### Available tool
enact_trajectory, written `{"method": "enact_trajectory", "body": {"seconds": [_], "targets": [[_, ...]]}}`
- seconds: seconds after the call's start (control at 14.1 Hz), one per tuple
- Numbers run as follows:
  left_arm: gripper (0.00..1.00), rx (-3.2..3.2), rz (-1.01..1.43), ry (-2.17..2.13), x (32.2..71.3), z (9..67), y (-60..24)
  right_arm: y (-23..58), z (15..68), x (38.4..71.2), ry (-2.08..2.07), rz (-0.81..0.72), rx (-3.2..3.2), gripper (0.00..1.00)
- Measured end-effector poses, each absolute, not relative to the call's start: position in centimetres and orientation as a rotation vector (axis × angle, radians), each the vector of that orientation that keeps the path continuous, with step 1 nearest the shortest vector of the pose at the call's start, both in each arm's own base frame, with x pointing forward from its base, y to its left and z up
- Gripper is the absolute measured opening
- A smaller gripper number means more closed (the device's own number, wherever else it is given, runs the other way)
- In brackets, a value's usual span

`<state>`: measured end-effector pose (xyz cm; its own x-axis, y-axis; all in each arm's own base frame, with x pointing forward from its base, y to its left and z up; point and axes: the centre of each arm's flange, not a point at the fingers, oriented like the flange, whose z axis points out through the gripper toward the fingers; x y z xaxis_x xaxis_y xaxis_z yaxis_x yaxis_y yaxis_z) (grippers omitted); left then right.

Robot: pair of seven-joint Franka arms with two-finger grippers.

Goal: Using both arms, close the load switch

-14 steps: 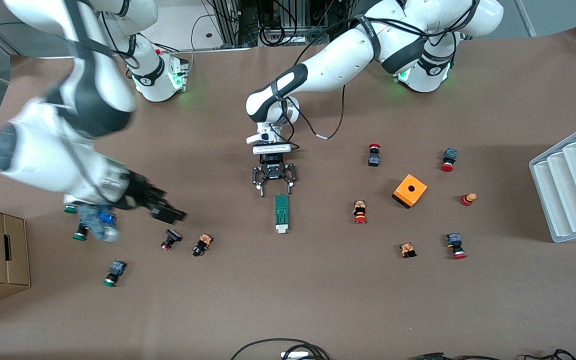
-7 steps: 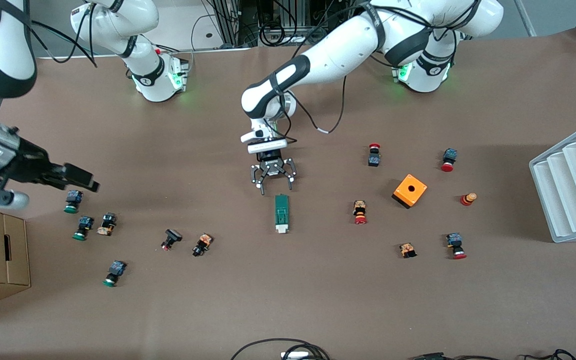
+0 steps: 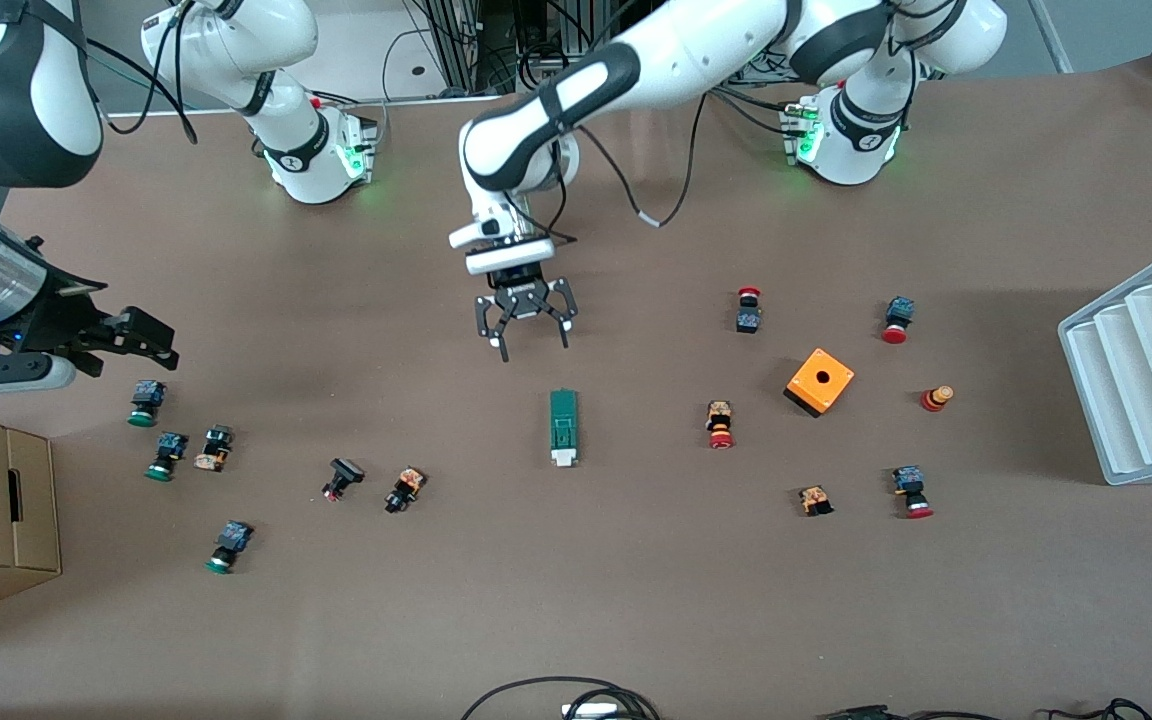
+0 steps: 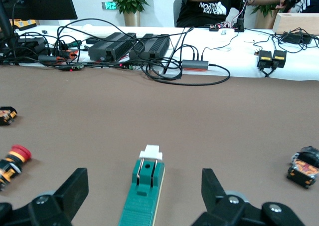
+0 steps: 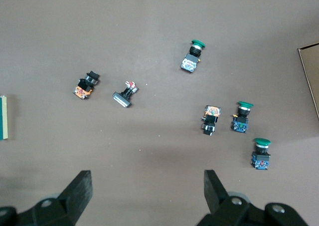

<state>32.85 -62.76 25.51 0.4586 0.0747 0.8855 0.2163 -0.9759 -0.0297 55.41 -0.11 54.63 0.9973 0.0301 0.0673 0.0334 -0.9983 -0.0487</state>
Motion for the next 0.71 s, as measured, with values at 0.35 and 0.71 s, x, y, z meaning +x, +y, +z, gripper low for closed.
{"method": "enact_trajectory", "body": {"seconds": [0.35,0.71], "targets": [[1.00,-2.633,-1.385,-0.191,32.8,34.6,-62.5,-0.2,55.3,55.4,-0.076,-0.124,-3.088,1.00],[1.00,-2.668,-1.230,-0.016,32.6,40.9,-61.7,-3.1,56.8,55.6,-0.151,-0.176,-3.094,1.00]]}}
